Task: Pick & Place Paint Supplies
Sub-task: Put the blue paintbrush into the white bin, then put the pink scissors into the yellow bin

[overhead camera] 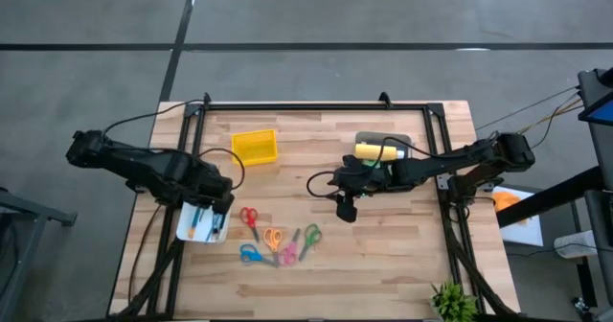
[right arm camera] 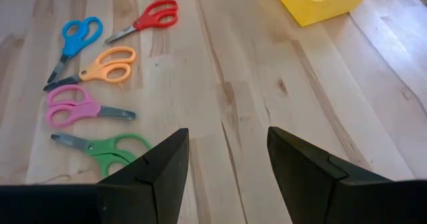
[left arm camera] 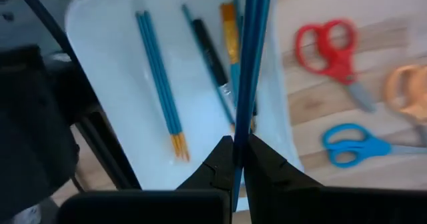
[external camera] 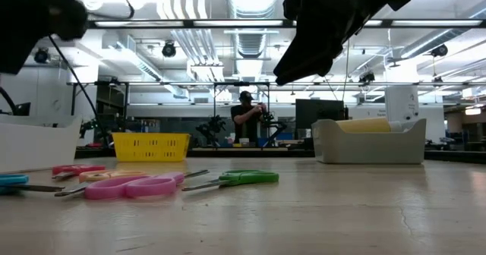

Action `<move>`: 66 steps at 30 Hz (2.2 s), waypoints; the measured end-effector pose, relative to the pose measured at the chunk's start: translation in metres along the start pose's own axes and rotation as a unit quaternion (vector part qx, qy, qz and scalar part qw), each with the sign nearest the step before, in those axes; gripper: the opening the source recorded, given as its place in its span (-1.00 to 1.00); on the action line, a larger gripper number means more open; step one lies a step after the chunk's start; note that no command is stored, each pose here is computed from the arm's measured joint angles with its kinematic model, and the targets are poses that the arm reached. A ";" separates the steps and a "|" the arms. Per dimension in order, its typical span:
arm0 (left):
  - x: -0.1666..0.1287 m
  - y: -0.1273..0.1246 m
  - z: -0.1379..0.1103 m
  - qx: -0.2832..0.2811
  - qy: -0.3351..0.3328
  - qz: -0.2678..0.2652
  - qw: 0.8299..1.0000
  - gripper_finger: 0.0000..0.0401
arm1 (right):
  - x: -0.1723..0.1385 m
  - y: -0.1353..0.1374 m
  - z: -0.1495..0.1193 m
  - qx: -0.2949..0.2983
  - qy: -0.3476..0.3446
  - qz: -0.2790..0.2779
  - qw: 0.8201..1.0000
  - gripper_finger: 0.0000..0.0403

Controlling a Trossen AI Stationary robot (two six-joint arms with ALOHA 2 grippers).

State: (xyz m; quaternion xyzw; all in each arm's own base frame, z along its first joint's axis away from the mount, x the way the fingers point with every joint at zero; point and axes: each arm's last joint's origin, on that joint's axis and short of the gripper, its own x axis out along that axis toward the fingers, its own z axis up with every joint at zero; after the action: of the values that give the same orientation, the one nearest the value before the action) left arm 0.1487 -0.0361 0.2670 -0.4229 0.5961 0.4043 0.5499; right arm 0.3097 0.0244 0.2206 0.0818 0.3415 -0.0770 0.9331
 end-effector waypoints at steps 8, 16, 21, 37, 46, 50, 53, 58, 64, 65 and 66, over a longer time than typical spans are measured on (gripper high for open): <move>0.048 0.001 -0.002 0.000 0.080 0.004 0.997 -0.93 | 0.000 0.000 0.000 0.000 0.000 0.000 1.000 0.00; 0.077 0.003 -0.003 0.002 0.124 -0.012 0.992 -0.93 | 0.000 0.000 -0.001 0.000 0.002 0.000 1.000 0.00; 0.089 0.004 -0.003 0.003 0.132 -0.020 0.991 -0.93 | 0.001 -0.001 -0.003 0.000 0.003 -0.001 1.000 0.00; 0.095 0.006 -0.002 -0.008 0.123 -0.019 0.992 -0.91 | 0.001 -0.001 -0.003 0.000 0.003 -0.001 1.000 0.00; 0.095 0.006 -0.002 -0.007 0.127 -0.019 0.992 -0.64 | 0.001 -0.001 -0.003 0.000 0.003 -0.001 1.000 0.00; 0.095 0.006 -0.002 -0.005 0.127 -0.019 0.992 -0.48 | 0.001 -0.001 -0.003 0.006 0.003 -0.001 1.000 0.00; 0.095 0.006 -0.002 -0.005 0.127 -0.019 0.992 -0.38 | 0.001 -0.001 -0.003 0.006 0.003 -0.001 1.000 0.00; 0.095 0.006 -0.002 -0.005 0.128 -0.019 0.992 -0.26 | 0.001 -0.001 -0.003 0.006 0.003 -0.001 1.000 0.00; 0.095 0.006 -0.002 -0.005 0.128 -0.019 0.992 -0.21 | 0.001 -0.001 -0.003 0.006 0.003 -0.001 1.000 0.00; 0.095 0.006 -0.002 -0.005 0.128 -0.019 0.992 -0.21 | 0.001 -0.001 -0.003 0.006 0.003 -0.001 1.000 0.00; 0.095 0.006 -0.002 -0.005 0.128 -0.019 0.992 -0.21 | 0.001 -0.001 -0.003 0.006 0.003 -0.001 1.000 0.00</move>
State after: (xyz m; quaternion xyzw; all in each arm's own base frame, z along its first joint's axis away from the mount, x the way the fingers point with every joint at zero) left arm 0.1390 -0.0421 0.1725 -0.4850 0.6512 0.3393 0.4749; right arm 0.3085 0.0243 0.2179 0.0870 0.3439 -0.0793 0.9316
